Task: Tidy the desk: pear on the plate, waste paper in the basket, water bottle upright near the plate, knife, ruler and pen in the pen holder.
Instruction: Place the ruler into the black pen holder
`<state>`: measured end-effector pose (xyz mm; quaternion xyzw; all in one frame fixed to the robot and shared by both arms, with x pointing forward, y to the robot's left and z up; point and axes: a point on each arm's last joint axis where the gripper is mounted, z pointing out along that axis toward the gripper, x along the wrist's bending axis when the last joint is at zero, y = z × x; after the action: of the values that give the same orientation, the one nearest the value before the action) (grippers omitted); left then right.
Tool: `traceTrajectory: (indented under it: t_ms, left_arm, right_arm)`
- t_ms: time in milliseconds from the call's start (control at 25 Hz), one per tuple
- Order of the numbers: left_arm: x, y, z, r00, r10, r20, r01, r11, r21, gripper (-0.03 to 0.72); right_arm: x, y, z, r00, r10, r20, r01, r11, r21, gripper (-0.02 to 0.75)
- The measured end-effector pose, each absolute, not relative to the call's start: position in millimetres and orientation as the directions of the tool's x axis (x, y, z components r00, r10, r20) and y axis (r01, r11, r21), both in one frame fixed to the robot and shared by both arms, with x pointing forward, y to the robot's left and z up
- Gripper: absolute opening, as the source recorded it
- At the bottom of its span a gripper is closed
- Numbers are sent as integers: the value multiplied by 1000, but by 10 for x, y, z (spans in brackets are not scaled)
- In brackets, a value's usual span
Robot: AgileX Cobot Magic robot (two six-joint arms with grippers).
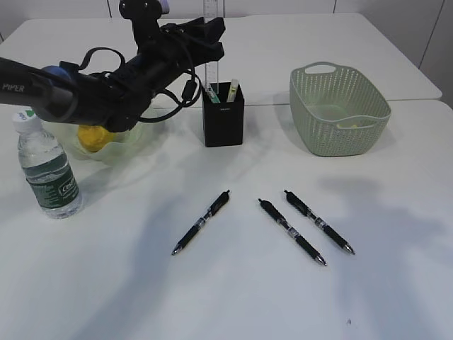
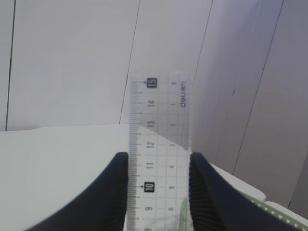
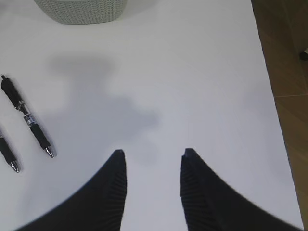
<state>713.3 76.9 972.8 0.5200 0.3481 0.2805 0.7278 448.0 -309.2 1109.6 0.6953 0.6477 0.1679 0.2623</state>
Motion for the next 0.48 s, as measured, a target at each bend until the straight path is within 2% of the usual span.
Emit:
traceTrajectory:
  t_ms: [480]
  left_arm:
    - [7204, 743, 9602, 607, 768, -204, -95, 325, 941, 260]
  right_arm:
    - [4481, -3092, 11096, 104, 989, -106, 812, -23, 583, 314]
